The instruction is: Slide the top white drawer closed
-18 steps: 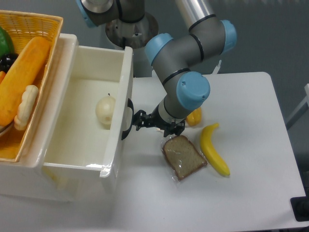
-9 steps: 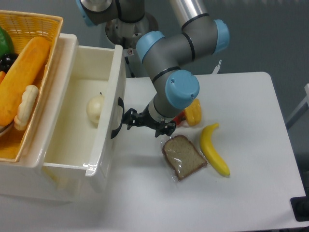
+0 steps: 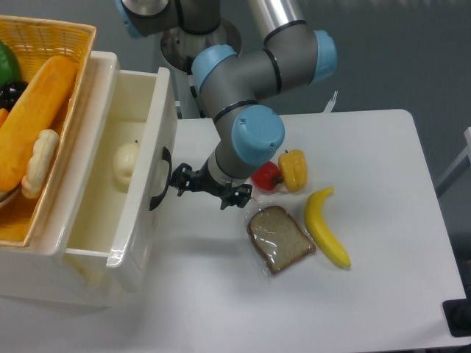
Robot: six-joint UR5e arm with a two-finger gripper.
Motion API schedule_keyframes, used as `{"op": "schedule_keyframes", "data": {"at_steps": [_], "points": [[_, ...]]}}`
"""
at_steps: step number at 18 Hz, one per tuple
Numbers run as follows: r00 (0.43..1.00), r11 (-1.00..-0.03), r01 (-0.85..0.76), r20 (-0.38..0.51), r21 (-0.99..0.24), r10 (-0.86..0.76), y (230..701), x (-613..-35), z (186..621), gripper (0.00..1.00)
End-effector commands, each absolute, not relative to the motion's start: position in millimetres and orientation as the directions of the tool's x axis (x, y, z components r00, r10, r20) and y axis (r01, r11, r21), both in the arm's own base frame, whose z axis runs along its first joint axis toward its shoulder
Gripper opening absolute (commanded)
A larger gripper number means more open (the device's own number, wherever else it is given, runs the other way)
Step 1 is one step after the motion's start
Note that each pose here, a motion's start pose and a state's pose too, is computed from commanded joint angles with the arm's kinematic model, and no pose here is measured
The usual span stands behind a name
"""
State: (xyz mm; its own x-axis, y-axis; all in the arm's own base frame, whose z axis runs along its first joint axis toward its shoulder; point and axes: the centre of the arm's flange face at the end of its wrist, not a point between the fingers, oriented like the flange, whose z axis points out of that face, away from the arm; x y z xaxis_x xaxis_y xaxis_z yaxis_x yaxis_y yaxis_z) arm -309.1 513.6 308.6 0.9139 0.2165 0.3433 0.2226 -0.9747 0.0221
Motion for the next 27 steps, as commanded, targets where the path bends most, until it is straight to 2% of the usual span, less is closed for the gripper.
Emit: {"op": "schedule_keyframes", "data": {"at_steps": [27], "points": [[0.927, -0.984, 0.177, 0.334, 0.020, 0.173, 537.4, -259.5, 318.8, 1.00]]}}
